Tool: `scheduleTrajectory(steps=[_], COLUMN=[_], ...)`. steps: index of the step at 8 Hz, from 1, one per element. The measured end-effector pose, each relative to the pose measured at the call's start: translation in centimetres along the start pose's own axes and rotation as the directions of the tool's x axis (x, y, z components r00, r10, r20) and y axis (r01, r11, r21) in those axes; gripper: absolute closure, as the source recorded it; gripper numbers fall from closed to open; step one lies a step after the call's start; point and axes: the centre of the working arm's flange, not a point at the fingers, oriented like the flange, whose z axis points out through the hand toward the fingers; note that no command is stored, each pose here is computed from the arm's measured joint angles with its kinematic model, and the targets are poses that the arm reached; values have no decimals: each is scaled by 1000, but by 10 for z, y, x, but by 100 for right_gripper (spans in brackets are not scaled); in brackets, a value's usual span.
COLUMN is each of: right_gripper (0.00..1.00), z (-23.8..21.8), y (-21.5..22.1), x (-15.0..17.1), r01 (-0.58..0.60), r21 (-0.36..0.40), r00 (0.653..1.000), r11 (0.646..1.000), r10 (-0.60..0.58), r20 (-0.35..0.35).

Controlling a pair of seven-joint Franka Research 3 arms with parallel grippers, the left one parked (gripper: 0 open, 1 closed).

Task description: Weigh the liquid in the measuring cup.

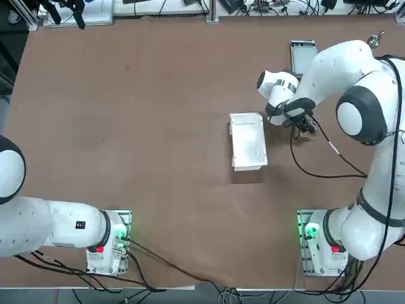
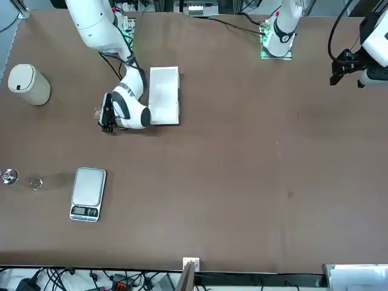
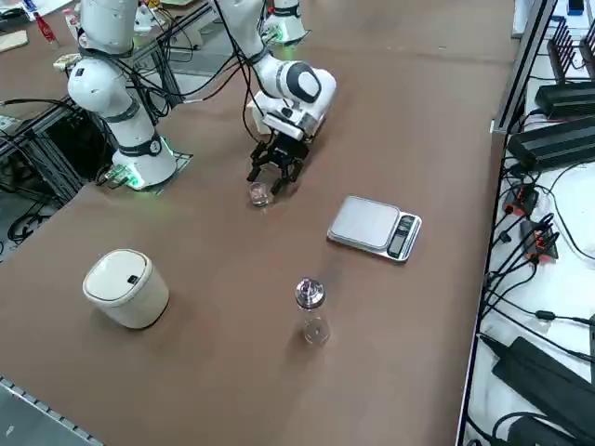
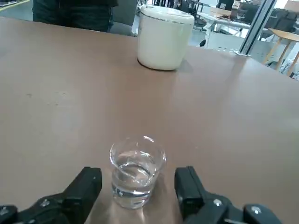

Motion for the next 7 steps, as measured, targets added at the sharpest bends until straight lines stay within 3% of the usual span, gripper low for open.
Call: scheduleTrajectory(steps=[7], right_gripper=[5], z=[17], y=[-3], x=[-4], r01=[-68], r21=[-5], r00=[998], r11=[998], r10=[68], r20=[-17])
